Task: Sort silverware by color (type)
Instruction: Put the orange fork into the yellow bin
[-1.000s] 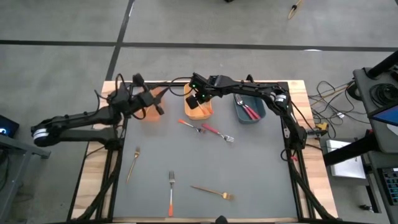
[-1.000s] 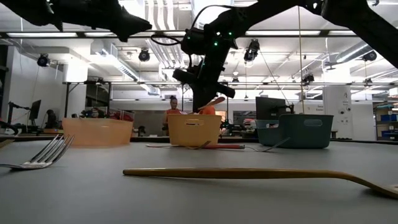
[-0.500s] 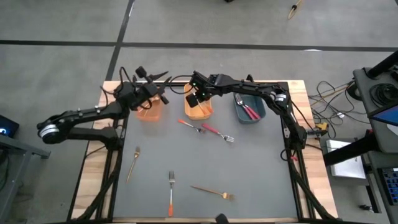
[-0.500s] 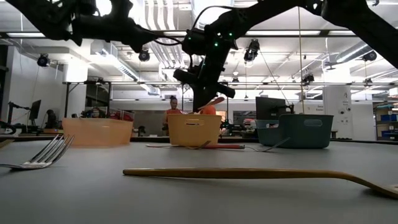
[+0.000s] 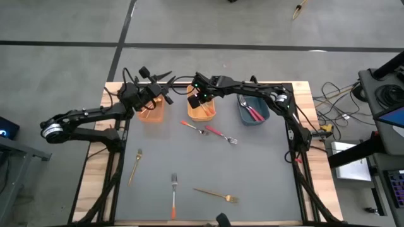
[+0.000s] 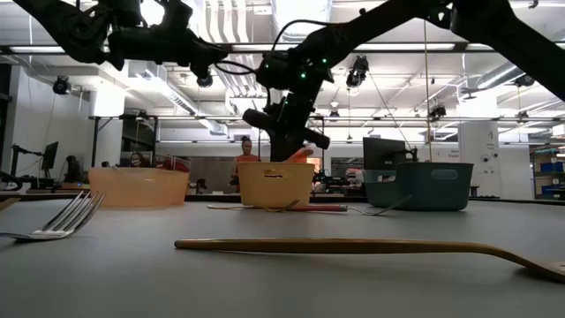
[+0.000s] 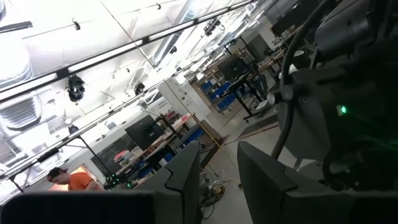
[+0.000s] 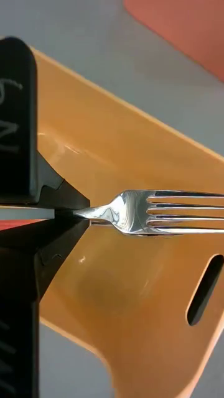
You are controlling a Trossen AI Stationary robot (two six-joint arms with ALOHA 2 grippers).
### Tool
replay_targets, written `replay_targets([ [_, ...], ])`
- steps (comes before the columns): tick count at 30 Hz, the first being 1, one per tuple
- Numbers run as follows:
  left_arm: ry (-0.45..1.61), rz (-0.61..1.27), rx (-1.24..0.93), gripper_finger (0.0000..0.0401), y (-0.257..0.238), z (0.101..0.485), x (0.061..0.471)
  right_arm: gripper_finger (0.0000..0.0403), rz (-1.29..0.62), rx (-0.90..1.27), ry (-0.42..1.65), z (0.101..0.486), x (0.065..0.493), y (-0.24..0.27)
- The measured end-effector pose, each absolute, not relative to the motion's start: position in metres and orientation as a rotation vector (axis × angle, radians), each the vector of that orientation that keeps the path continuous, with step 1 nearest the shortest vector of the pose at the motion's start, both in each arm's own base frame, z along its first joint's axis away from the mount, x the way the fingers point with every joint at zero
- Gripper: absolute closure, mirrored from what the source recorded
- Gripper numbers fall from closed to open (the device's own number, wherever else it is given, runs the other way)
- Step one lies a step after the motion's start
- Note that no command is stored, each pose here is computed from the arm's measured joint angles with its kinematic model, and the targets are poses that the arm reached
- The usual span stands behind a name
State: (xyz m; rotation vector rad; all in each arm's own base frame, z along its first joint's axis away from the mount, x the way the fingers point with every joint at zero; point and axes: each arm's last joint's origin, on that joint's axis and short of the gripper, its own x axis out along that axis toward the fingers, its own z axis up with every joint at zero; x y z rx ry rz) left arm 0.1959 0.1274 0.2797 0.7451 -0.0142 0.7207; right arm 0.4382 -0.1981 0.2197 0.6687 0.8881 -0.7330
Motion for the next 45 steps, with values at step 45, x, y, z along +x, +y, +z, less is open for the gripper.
replay_targets([
  [45,-0.012,0.724,0.744,0.0310,0.128,0.280,0.196,0.0385,-0.782,0.594,0.848,0.210,0.444,-0.202],
])
